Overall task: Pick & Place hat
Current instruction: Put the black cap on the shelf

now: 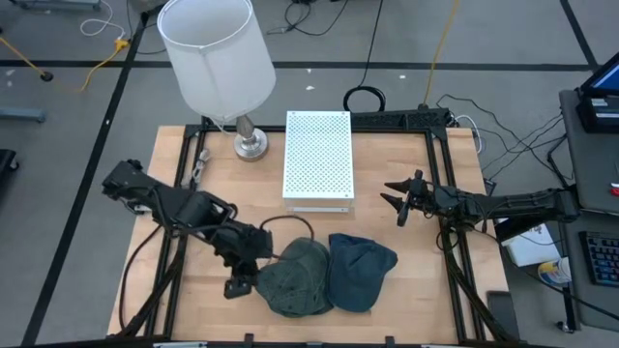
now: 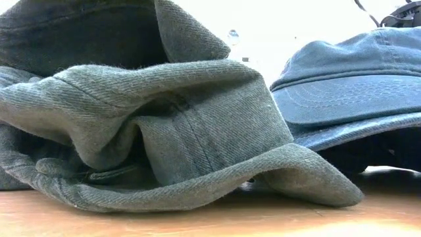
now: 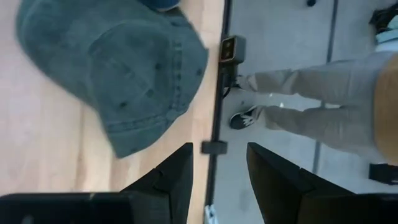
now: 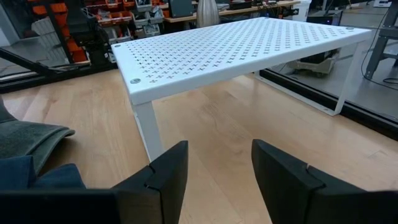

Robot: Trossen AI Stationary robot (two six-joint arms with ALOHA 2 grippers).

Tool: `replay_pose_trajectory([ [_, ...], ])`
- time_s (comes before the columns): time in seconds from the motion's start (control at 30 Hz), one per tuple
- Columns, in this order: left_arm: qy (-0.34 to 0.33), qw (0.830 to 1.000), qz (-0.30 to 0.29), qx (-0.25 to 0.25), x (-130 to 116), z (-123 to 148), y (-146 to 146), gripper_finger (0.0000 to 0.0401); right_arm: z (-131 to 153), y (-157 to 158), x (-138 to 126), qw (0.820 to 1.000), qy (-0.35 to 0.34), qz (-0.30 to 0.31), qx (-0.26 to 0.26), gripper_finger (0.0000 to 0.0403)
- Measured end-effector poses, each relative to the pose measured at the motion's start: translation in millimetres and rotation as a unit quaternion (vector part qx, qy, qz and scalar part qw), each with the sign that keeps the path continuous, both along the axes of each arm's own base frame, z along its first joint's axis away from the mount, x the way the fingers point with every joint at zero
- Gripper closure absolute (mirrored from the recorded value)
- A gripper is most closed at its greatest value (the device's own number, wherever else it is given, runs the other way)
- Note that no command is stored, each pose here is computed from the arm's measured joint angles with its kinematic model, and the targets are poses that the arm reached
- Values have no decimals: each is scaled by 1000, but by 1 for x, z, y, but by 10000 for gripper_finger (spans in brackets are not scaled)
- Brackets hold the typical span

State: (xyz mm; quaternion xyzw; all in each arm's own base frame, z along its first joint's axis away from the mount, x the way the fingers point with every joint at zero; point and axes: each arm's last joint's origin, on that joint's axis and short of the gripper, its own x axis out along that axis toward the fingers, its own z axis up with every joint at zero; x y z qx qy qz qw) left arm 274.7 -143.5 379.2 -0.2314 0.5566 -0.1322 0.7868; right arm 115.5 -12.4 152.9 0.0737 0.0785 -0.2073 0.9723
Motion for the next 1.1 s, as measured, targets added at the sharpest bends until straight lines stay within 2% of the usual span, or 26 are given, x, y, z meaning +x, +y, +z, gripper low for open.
replay_pose_trajectory([
  [0.23,-31,998,-58,11,15,1,-23,249,0,0,0,1000,0,0,0,234],
  [0.43,-54,992,-113,28,16,12,-42,249,0,0,0,1000,-1,0,0,234],
  [0.6,-75,986,-133,69,15,20,-49,249,0,0,0,1000,-1,0,0,234],
  [0.83,-40,984,-137,103,14,13,-47,249,0,0,0,1000,-2,0,0,234],
  [1.1,23,979,-123,159,16,-9,-50,249,0,0,0,1000,-3,0,0,234],
])
